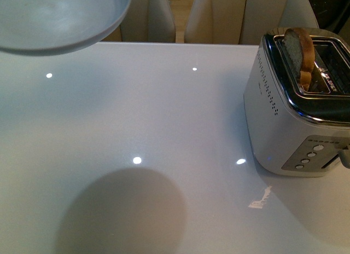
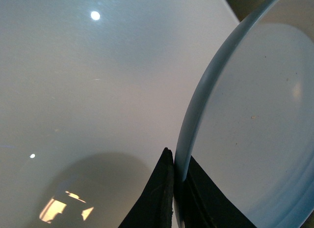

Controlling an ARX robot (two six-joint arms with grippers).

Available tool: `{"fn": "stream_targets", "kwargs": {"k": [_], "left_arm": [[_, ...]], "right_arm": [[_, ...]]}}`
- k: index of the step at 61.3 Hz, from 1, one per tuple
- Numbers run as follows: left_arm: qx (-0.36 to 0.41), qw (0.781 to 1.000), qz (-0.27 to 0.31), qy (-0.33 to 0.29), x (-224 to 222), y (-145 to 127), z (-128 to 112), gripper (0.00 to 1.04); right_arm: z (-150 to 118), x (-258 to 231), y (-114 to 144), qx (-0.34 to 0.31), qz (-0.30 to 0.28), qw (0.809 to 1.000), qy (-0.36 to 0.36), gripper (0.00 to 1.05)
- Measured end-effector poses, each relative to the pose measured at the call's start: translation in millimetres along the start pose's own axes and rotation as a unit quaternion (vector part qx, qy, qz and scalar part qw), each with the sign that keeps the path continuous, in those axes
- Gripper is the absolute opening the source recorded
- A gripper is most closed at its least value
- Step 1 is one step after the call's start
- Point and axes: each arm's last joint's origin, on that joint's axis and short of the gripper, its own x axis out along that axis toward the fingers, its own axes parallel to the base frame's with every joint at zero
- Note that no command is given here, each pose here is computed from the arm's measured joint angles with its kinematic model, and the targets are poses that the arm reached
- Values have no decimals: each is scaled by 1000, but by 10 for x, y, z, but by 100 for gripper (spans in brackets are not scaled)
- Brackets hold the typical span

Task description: Left arm holds plate, right arm toasts bread

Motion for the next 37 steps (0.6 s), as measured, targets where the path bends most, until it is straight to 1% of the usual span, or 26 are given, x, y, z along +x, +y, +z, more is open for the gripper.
{"fn": "stream_targets", "kwargs": {"k": [6, 12, 17, 23, 29, 37], "left_arm": [[24, 1000, 12, 7, 245, 263, 59, 3], [42, 999, 27, 21, 483, 479, 53, 3], [50, 997, 40, 38, 678, 660, 3, 3], [61, 994, 62, 68, 933, 873, -144, 3], [63, 992, 72, 84, 1093, 988, -237, 3], [64, 990, 77, 94, 1237, 1069, -321, 3]], "right_arm": [[0, 0, 0, 0, 0, 1000, 0, 96], [0, 0, 0, 0, 0, 1000, 0, 96], [0, 0, 0, 0, 0, 1000, 0, 96], [0, 0, 0, 0, 0, 1000, 0, 96], [0, 0, 0, 0, 0, 1000, 0, 96], [0, 0, 0, 0, 0, 1000, 0, 96]]}}
